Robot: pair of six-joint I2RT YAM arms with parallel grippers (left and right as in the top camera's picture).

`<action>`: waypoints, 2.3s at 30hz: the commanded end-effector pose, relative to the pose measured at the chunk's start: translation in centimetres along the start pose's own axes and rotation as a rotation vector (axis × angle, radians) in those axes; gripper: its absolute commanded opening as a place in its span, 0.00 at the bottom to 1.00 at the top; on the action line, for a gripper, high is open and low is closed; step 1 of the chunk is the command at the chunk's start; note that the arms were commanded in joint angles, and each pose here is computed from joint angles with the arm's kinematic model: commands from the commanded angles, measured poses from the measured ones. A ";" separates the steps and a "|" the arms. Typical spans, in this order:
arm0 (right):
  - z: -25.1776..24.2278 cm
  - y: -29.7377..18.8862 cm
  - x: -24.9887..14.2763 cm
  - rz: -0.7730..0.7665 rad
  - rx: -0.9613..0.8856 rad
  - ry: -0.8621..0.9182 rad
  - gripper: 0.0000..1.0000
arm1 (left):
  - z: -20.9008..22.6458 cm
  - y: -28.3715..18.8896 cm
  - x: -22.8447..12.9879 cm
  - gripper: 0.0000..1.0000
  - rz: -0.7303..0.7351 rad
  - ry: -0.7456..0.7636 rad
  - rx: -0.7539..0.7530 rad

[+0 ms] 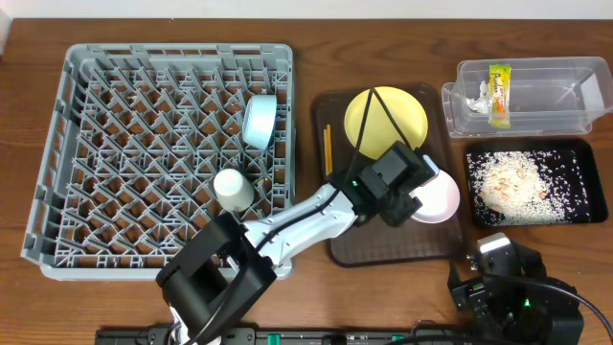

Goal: Sort waste into correct bins and load items into the dishwasher
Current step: 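Lower the left gripper onto the pink bowl rim and grasp it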

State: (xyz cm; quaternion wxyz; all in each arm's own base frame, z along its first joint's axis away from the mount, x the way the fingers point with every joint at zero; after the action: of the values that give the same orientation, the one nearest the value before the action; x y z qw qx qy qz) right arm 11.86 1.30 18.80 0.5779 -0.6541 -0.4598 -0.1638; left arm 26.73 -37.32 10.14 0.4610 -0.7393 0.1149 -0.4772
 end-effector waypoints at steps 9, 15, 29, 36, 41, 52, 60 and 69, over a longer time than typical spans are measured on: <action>0.1 0.0 -0.1 0.002 0.004 -0.003 0.99 | 1.6 2.3 -0.8 0.59 0.026 -0.129 0.109; 0.1 0.0 -0.1 0.002 0.004 -0.003 0.99 | 2.7 2.1 -0.8 0.47 0.020 -0.128 0.191; 0.1 0.0 -0.1 0.002 0.004 -0.003 0.99 | 5.9 1.2 -2.2 0.38 0.078 -0.141 0.370; 0.1 0.0 -0.1 0.002 0.004 -0.003 0.99 | 7.1 0.6 -2.4 0.36 0.088 -0.163 0.385; 0.1 0.0 -0.1 0.002 0.004 -0.003 0.99 | 6.5 0.6 -2.5 0.36 0.099 -0.167 0.344; 0.1 0.0 -0.1 0.002 0.004 -0.003 0.99 | 5.0 1.1 -3.2 0.36 0.138 -0.177 0.228; 0.1 0.0 -0.1 0.002 0.004 -0.003 0.99 | 5.1 1.2 -3.4 0.36 0.144 -0.189 0.228; 0.1 0.0 -0.1 0.002 0.004 -0.003 0.99 | 5.2 2.0 -4.3 0.29 0.170 -0.201 0.232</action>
State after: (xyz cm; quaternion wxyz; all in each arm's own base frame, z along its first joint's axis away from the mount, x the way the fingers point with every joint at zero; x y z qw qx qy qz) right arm 11.86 1.30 18.80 0.5779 -0.6541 -0.4598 -0.1638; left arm 29.04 -32.72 5.90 0.5889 -0.7107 0.0730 -0.3779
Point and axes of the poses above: each gripper's point midway between its finger pads, its own y axis out along the fingers, its own z axis along the line the jaws close on, x = y × z, the point moved 4 cm from there along -y, back along the fingers, and after that the axes turned 2 degrees about -y, right-handed, at the moved point
